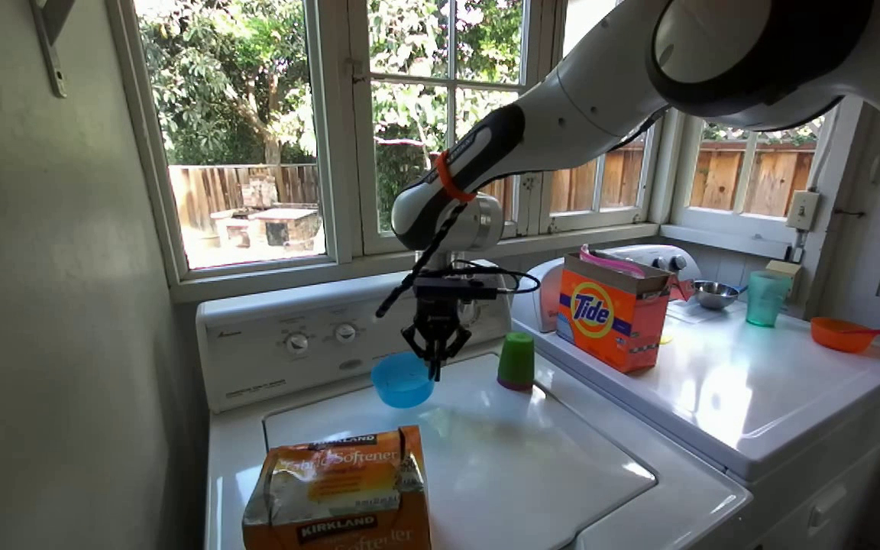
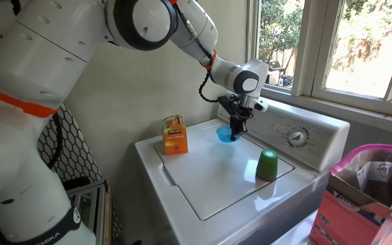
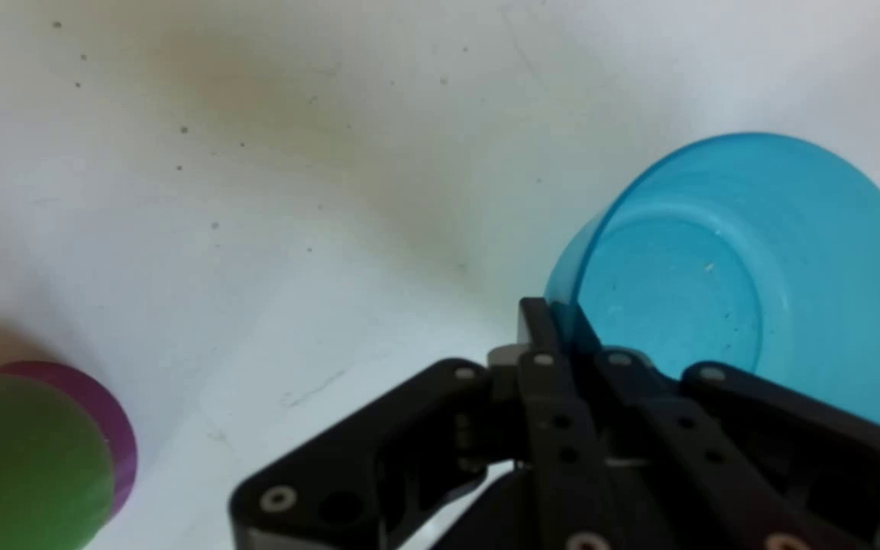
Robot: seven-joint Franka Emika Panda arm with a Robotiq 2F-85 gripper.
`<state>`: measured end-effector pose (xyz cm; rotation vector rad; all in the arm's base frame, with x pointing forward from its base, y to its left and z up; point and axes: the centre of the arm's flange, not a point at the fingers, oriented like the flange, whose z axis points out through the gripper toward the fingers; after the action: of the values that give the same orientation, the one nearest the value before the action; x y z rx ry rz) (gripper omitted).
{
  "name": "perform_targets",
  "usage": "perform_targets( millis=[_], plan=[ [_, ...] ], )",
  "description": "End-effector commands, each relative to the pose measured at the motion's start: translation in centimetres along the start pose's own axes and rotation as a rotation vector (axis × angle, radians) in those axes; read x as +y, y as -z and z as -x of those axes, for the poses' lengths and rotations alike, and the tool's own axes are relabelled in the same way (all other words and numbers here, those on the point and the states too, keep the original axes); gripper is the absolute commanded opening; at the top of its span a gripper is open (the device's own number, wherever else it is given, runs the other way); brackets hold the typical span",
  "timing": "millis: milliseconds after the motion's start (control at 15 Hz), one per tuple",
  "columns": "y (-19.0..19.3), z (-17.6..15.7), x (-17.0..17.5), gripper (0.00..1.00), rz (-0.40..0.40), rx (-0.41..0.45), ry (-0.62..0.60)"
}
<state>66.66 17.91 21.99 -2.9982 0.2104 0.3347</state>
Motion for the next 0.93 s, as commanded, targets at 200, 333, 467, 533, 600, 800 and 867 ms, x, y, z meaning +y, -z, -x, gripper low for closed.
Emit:
perform_targets(
  millis=[200, 333, 467, 533, 600, 800, 867],
  plan=[
    [-1.2, -1.7, -4.5, 0.01, 0.028, -0.137, 0.11],
    [-1.4, -2.3, -5.1, 0.01, 0.036, -0.143, 0.111],
    [-1.5, -3.0, -5.6, 0.01, 0.035, -0.136, 0.115],
    [-1.5, -3.4, -5.7, 0.01, 0.034, -0.122, 0.106],
    [-1.7, -4.0, -5.9, 0.01, 0.03, -0.113, 0.112],
    [-1.4, -2.0, -4.8, 0.04, 0.013, -0.099, 0.11],
    [-1.5, -2.3, -4.9, 0.04, 0.012, -0.095, 0.11]
  ],
)
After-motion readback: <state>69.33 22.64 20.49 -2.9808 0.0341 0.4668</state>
